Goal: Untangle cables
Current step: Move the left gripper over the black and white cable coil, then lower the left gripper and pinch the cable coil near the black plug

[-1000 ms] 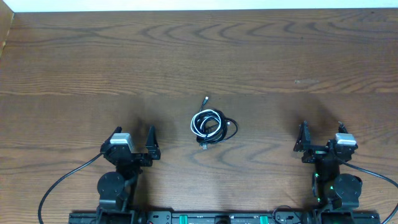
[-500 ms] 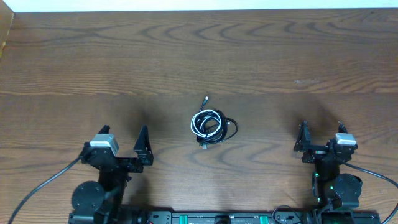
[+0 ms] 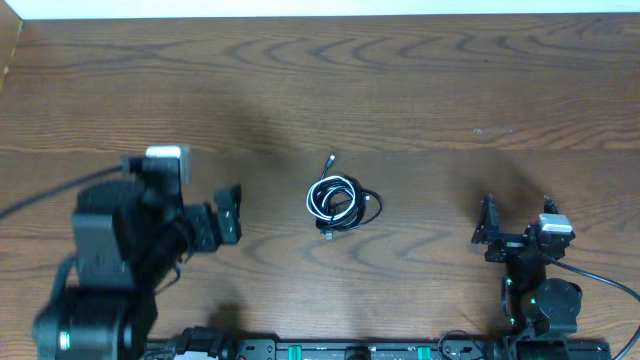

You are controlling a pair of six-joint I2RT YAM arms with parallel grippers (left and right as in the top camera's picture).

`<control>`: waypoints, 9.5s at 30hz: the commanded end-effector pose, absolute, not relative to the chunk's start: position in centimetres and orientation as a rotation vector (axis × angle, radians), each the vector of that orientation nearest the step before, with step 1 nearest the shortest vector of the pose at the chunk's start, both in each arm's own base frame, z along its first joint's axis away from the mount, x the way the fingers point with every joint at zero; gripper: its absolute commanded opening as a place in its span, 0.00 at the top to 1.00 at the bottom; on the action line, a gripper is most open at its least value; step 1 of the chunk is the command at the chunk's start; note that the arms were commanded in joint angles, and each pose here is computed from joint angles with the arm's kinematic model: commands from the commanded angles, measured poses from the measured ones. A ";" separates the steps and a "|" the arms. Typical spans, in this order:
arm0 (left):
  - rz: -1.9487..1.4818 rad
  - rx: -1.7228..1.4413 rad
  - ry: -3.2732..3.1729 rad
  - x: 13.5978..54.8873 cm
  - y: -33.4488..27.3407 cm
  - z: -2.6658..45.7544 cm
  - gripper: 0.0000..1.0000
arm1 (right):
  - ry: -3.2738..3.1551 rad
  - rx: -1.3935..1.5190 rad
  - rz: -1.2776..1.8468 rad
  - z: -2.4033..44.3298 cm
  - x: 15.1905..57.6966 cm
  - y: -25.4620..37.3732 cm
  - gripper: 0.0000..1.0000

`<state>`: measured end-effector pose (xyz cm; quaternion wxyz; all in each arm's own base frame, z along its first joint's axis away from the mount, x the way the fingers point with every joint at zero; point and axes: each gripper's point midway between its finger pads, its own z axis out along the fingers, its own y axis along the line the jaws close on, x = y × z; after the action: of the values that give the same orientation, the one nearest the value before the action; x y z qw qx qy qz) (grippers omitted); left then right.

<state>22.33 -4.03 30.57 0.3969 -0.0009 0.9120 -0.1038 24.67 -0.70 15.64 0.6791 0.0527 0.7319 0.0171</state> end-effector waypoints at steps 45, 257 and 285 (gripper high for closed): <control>-0.391 -0.268 3.054 29.9 -6.6 12.9 0.01 | 1.647 0.109 0.038 15.6 24.7 -0.5 0.01; -0.039 -0.163 2.974 31.5 -16.0 0.3 0.37 | 1.647 0.109 0.038 15.6 24.7 -0.5 0.01; -0.041 -0.164 2.971 31.6 -16.0 0.4 0.48 | 1.647 0.109 0.038 15.6 24.7 -0.5 0.01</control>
<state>31.78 -16.61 1.00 0.0850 -0.0499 0.9947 -0.0293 24.67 -0.71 15.64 0.6791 0.0528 0.7319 0.0170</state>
